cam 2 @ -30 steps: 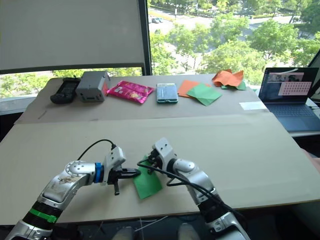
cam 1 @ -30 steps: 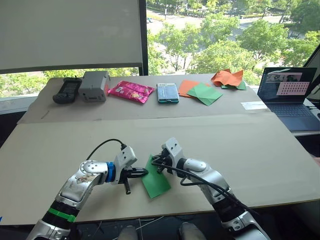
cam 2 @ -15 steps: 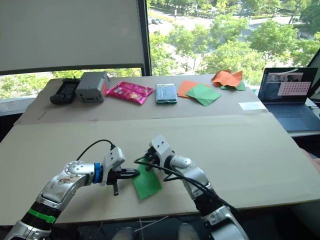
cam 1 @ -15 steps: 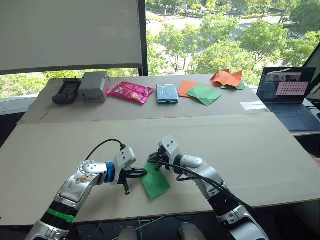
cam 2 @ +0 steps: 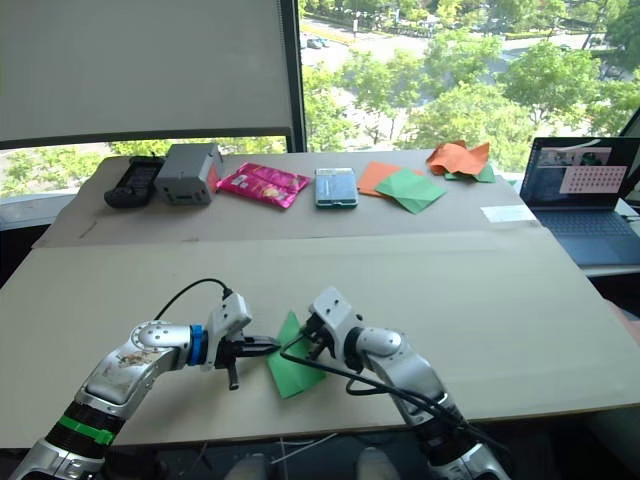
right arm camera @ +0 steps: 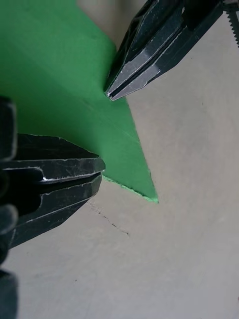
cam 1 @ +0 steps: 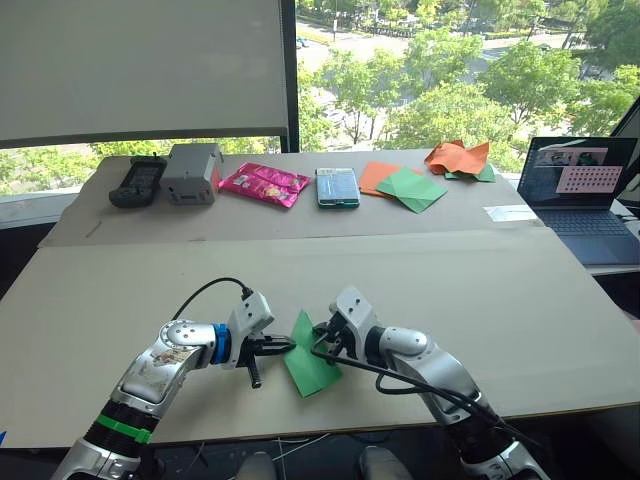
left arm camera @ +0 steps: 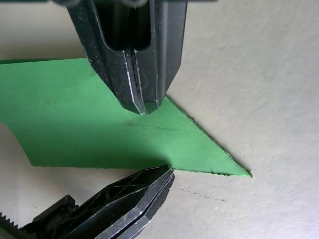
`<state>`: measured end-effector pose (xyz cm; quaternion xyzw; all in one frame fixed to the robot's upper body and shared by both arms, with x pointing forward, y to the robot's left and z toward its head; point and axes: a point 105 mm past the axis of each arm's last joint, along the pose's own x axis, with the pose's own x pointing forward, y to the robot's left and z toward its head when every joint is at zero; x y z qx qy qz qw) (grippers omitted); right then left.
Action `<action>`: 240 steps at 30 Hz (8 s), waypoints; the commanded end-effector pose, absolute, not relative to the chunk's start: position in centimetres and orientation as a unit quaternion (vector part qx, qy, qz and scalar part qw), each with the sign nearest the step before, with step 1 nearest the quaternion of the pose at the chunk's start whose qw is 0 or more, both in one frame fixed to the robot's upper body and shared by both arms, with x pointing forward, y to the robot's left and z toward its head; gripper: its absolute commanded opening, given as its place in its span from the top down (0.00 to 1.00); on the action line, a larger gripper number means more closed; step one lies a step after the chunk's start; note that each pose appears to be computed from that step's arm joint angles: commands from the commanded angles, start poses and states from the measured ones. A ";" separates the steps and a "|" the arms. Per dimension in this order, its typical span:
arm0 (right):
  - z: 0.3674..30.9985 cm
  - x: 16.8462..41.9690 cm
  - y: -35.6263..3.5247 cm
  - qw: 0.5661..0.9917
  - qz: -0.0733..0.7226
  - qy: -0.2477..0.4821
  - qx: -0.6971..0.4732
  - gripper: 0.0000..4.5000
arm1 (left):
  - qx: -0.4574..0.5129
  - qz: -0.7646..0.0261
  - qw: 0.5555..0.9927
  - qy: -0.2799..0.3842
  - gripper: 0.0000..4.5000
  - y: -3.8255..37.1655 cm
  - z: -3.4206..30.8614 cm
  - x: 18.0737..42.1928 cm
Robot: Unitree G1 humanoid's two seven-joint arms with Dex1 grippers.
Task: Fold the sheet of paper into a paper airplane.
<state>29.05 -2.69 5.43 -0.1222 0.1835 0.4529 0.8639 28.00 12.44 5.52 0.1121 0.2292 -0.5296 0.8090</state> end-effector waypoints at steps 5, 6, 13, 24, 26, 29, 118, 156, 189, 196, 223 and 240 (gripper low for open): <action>2.1 25.4 -3.4 0.831 0.472 0.272 -0.109 1.00 | 0.123 -0.521 0.808 0.247 0.99 12.8 4.7 28.2; 2.2 25.1 -3.4 0.830 0.475 0.274 -0.106 1.00 | 0.123 -0.520 0.808 0.247 0.99 12.8 4.7 28.2; 2.1 24.3 -3.4 0.819 0.489 0.273 -0.126 1.00 | 0.124 -0.522 0.807 0.247 0.99 12.7 4.7 28.3; 7.0 27.4 -3.2 0.860 0.472 0.159 -0.110 1.00 | 0.126 -0.524 0.806 0.246 0.99 12.6 4.6 28.3; 7.5 27.5 -3.1 0.862 0.473 0.147 -0.106 1.00 | 0.126 -0.524 0.806 0.246 0.99 12.6 4.6 28.3; 7.4 27.4 -3.0 0.861 0.477 0.147 -0.100 1.00 | 0.124 -0.525 0.806 0.244 0.99 12.4 4.7 28.3; 10.4 23.2 -7.6 0.878 0.449 0.132 -0.096 1.00 | 0.499 -0.707 0.488 -0.117 0.44 10.3 10.4 29.4; 12.6 24.5 -7.6 0.874 0.456 0.076 -0.151 0.56 | 0.305 -0.504 0.785 0.194 0.80 12.0 8.6 28.4; 9.9 26.7 -1.9 0.779 0.528 -0.068 -0.332 0.89 | 0.080 -0.477 0.854 0.191 0.51 19.6 12.8 26.5; 9.7 26.1 -2.2 0.760 0.553 -0.065 -0.335 0.99 | 0.034 -0.491 0.854 0.172 0.51 18.8 12.5 27.5; 9.1 24.1 -3.3 0.720 0.632 0.007 -0.287 1.00 | 0.146 -0.579 0.775 0.210 0.99 15.6 6.4 27.5; 7.8 26.0 -2.9 0.758 0.602 0.139 -0.209 1.00 | 0.156 -0.585 0.774 0.187 0.99 14.7 7.0 27.5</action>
